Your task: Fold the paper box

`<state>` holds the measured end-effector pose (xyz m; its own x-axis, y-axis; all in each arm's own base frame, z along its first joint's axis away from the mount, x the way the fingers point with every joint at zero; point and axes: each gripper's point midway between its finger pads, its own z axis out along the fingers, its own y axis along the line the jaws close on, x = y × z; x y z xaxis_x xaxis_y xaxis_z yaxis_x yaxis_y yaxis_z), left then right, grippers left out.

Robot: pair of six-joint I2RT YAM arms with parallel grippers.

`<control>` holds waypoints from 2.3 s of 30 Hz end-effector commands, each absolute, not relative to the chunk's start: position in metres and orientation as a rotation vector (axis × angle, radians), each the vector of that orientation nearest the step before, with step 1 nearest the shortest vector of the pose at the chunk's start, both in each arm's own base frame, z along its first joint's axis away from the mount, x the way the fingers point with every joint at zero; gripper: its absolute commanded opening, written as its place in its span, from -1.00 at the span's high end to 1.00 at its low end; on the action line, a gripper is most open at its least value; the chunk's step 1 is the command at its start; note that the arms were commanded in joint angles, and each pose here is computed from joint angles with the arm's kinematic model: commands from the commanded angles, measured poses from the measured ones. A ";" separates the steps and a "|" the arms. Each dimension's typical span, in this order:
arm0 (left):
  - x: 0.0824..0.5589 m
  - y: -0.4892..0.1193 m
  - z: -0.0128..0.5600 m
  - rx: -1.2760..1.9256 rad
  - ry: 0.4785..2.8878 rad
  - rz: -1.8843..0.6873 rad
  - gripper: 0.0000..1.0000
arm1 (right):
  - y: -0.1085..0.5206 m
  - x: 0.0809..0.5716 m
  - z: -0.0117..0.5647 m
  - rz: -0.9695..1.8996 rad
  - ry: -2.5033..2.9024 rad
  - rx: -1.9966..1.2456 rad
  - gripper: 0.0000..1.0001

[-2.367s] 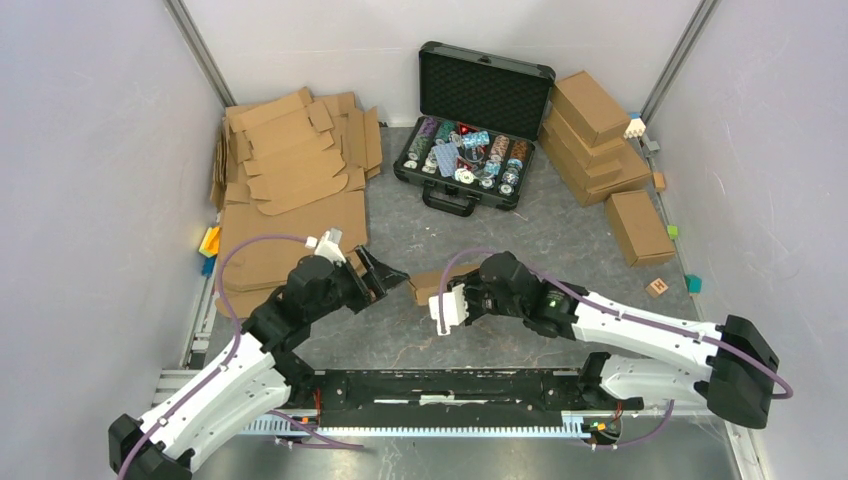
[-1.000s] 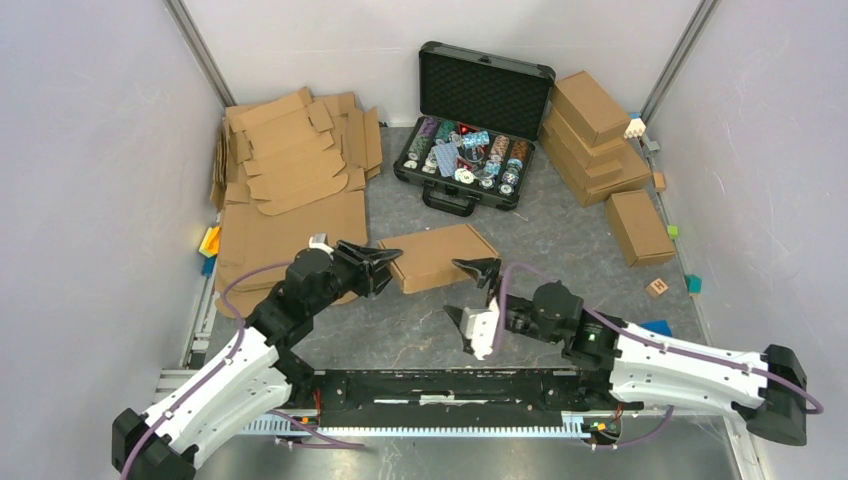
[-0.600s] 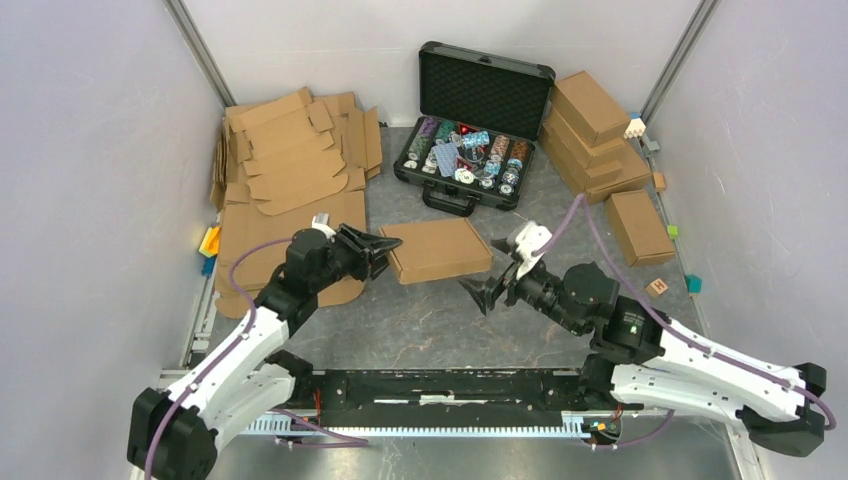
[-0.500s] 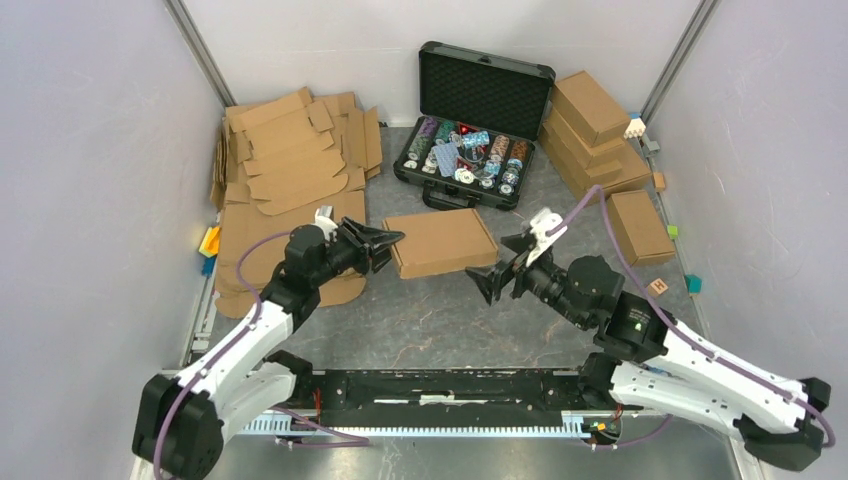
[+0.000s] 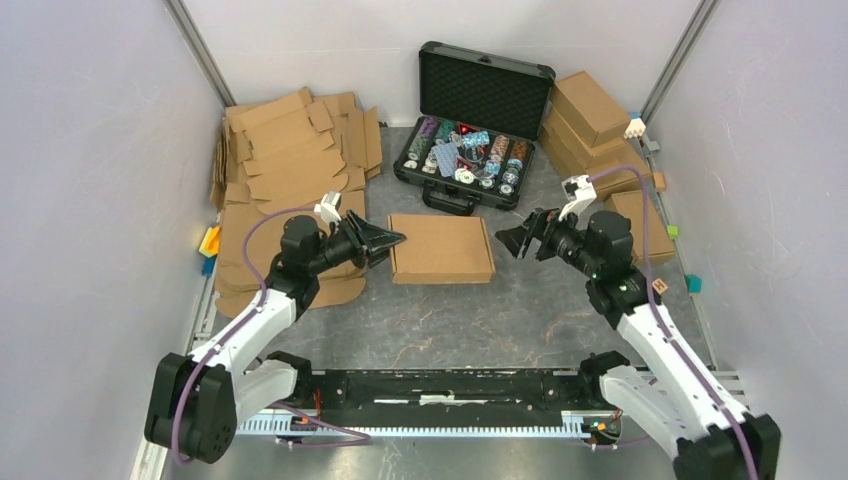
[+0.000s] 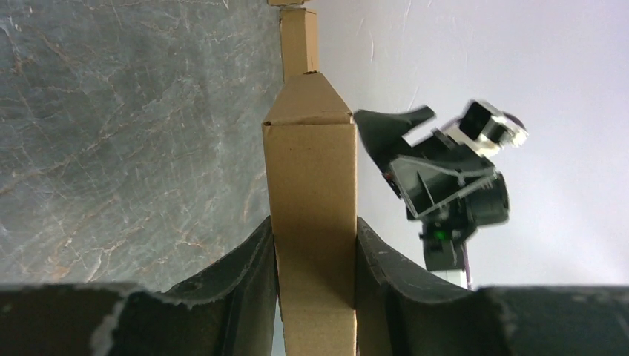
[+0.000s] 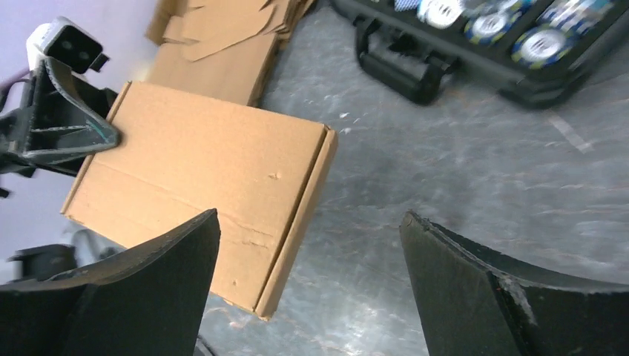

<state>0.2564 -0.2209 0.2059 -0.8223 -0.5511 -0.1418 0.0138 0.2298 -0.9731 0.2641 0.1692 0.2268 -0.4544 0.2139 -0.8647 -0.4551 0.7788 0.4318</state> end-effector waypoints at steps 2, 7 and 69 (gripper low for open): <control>0.246 -0.221 0.231 -0.223 1.991 -1.618 0.49 | 0.198 0.243 0.235 1.318 1.752 -0.204 -0.87; 0.243 -0.225 0.242 -0.164 1.966 -1.708 0.49 | 0.203 0.230 0.224 1.386 1.763 -0.267 -0.89; 0.258 -0.179 0.239 -0.243 1.973 -1.232 -1.00 | 0.028 0.361 0.356 1.304 1.257 0.450 0.62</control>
<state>0.2554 -0.1817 0.2392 -0.6973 -0.5425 -0.4684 0.1917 0.4885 -0.8512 0.3384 0.0615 0.3063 -0.3530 0.8417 -0.4086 -0.3943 0.2622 0.8808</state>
